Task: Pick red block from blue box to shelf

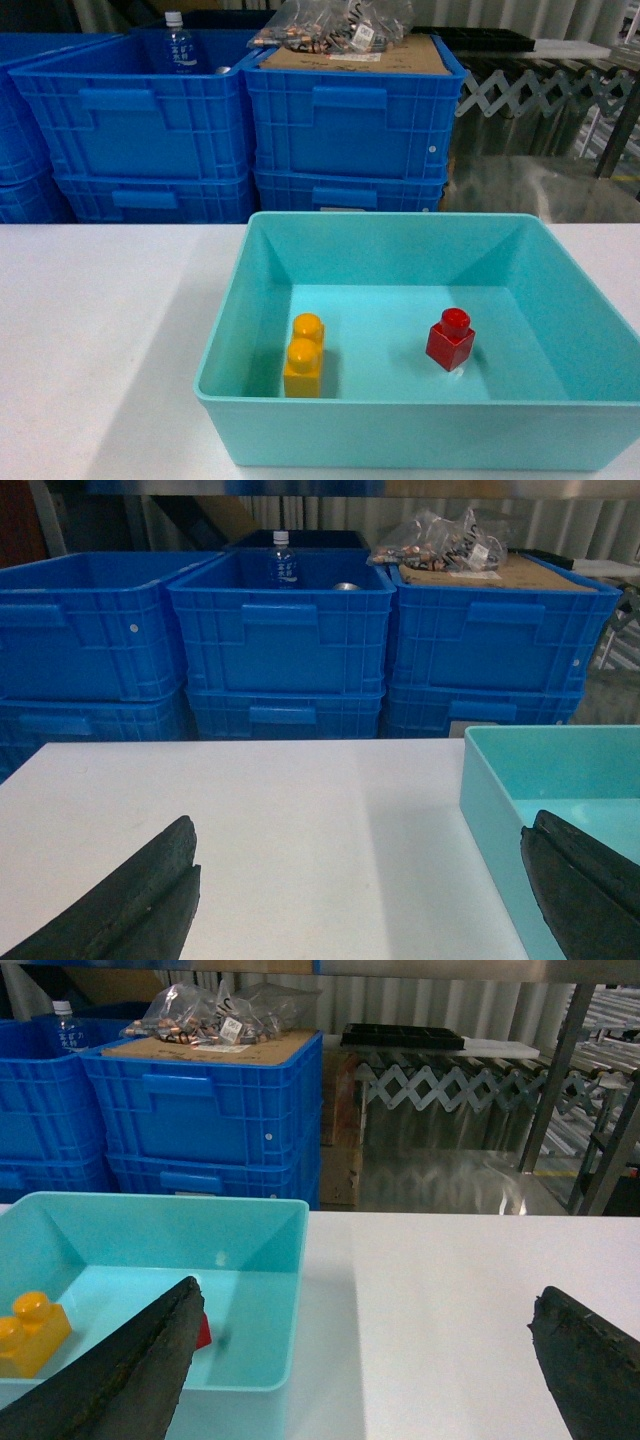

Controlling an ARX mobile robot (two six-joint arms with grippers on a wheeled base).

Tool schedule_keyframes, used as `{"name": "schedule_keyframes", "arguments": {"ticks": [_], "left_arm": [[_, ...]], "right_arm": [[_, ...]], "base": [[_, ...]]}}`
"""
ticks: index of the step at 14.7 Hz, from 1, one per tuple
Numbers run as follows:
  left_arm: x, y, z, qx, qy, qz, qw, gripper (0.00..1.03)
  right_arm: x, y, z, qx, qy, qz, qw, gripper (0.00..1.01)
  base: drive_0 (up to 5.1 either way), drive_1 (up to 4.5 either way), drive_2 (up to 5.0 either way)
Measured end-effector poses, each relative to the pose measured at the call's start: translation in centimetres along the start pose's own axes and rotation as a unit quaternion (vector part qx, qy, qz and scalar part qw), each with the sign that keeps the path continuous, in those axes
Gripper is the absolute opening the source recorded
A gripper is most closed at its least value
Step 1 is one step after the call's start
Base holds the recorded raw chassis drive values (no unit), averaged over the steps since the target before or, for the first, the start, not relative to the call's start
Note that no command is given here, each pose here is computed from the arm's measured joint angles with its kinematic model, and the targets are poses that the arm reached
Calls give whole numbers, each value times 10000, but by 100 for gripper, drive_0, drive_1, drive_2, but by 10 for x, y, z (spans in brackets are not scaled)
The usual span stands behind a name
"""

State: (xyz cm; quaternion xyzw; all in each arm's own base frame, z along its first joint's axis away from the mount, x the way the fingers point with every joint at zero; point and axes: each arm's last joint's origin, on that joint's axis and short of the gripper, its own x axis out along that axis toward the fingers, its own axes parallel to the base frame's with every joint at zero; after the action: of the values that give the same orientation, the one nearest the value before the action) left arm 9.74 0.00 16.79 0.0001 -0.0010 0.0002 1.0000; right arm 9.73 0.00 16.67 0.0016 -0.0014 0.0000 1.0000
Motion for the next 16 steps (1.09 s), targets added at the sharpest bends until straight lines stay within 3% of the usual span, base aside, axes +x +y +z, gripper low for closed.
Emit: {"name": "schedule_keyframes", "arguments": {"ticks": [16], "left_arm": [[0, 0, 0, 0, 0, 0, 10000, 98]], "right_arm": [[0, 0, 0, 0, 0, 2, 10000, 98]], "base": [[0, 0, 0]]}}
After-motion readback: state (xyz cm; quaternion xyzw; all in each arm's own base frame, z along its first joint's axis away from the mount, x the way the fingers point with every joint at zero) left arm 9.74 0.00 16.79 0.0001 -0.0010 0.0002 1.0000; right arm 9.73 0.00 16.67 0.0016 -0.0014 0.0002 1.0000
